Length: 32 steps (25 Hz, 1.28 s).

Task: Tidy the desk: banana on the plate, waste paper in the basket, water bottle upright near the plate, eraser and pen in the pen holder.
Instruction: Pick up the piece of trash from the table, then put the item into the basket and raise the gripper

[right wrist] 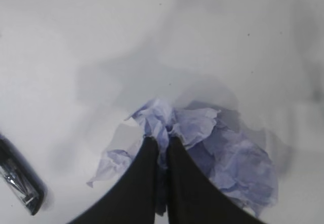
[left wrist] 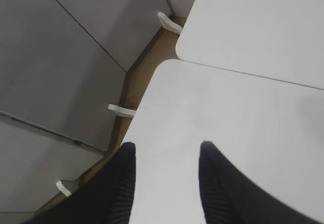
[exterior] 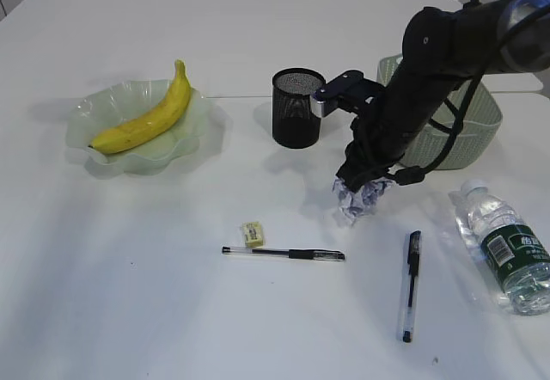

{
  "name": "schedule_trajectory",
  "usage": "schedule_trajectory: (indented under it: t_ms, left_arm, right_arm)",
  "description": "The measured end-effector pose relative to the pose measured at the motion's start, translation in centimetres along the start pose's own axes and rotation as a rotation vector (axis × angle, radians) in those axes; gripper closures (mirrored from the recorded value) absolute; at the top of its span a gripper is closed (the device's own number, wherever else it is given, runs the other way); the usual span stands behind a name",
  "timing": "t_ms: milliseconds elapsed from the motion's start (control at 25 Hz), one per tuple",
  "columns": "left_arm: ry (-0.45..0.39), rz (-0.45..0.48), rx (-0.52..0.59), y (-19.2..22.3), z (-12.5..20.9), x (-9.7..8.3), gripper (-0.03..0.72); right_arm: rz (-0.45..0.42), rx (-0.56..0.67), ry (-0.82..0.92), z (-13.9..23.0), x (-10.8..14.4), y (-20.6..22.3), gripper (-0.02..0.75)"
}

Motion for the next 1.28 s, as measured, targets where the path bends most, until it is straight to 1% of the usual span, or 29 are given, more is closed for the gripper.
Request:
schedule_trajectory:
  t_ms: [200, 320, 840, 960, 1080, 1280]
  left_arm:
    - [0.0, 0.0, 0.0, 0.0, 0.0, 0.0, 0.403]
    - [0.0, -0.002, 0.004, 0.0, 0.1, 0.0, 0.403]
    - [0.0, -0.009, 0.017, 0.0, 0.3, 0.1, 0.421]
    - [0.0, -0.009, 0.017, 0.0, 0.3, 0.1, 0.422]
    - [-0.001, -0.01, 0.018, -0.1, 0.3, 0.2, 0.422]
    - [-0.001, -0.011, 0.02, -0.1, 0.3, 0.2, 0.422]
  right_arm:
    - [-0.011, 0.011, -0.004, -0.1, 0.1, -0.4, 0.732]
    - [-0.012, 0.006, -0.006, -0.8, 0.0, -1.2, 0.733]
    - [0.053, -0.169, 0.049, -6.7, -1.6, -7.0, 0.735]
    - [0.098, -0.231, 0.072, -8.3, -2.4, -9.0, 0.735]
    - [0.175, -0.281, 0.077, -9.5, -3.5, -10.9, 0.735]
    - [0.302, -0.3, 0.123, -9.7, -5.8, -12.5, 0.735]
Point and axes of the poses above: a point on each arm's last joint axis where the gripper is mounted, y pointing out along that axis toward the gripper, x along the wrist's bending axis when the last joint is at zero, z = x × y, the point moved 7 cm from there along y, pointing out along that axis toward the gripper, and after that the axes turned 3 degrees about y, right-handed, at the moved point
